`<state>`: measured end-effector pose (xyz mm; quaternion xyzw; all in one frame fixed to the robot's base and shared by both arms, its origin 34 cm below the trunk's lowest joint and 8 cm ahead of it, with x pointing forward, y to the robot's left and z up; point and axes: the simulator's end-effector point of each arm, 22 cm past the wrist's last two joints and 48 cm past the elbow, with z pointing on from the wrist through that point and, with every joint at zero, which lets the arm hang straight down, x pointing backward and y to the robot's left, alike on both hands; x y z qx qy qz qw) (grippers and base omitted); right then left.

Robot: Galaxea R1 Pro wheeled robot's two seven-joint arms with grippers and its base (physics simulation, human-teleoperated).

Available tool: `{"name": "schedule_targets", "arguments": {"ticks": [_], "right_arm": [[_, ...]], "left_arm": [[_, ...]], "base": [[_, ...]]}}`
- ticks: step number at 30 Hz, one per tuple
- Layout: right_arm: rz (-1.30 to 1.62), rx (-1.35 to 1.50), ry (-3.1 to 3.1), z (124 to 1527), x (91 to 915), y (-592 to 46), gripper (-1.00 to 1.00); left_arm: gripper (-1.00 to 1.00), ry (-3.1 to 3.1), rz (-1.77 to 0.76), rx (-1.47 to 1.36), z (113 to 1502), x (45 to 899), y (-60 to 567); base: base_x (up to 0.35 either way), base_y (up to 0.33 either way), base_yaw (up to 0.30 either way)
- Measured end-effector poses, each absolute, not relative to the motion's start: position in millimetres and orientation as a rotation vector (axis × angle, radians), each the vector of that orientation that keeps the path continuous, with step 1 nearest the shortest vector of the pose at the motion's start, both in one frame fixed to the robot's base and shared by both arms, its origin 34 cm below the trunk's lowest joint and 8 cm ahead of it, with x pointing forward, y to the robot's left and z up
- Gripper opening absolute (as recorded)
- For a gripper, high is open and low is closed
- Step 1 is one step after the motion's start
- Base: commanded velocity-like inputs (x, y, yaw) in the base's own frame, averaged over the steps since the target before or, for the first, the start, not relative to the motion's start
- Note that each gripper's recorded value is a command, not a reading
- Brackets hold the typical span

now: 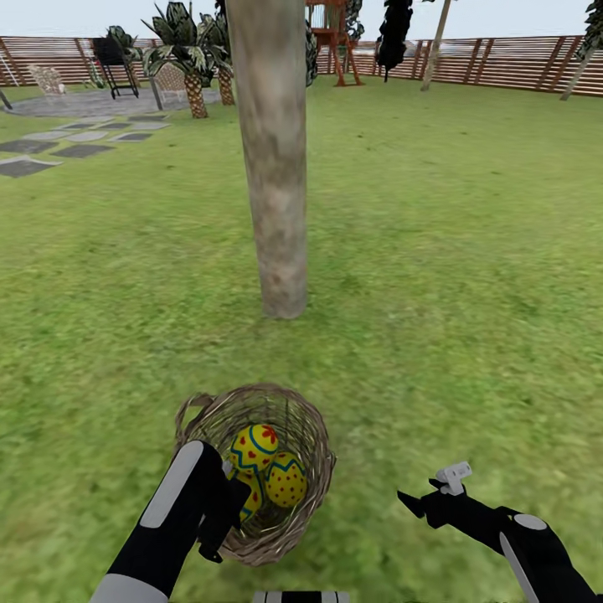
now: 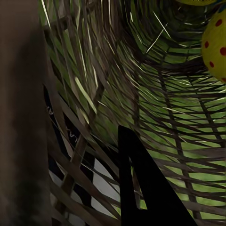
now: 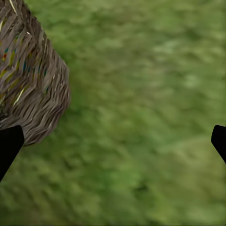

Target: Take the three Easter eggs out of the wicker basket on the lawn in the garden, then place them on the lawn next to a single tree (choose any tree) so that all three eggs are next to the same tree and none are left in the basket.

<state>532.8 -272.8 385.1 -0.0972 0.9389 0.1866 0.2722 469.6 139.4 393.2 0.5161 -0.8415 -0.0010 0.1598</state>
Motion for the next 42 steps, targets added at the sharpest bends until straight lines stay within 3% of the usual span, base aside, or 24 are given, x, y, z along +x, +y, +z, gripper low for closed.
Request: {"name": "schedule_targets", "arguments": {"ticks": [40, 41, 42], "right_arm": [[0.513, -0.251, 2.566, 322, 510, -273, 1.0], [0.512, -0.251, 2.566, 322, 511, -273, 1.0], [0.512, -0.251, 2.567, 321, 510, -273, 1.0]], "left_arm": [[-1.0, -2.426, 0.015, 1.487, 352, 469, 140], [1.0, -2.425, 0.018, 1.488, 351, 469, 140], [1.0, -2.43, 0.033, 1.485, 350, 471, 138]], "base": [[0.0, 0.0, 0.0], [0.0, 0.0, 0.0], [0.0, 0.0, 0.0]]}}
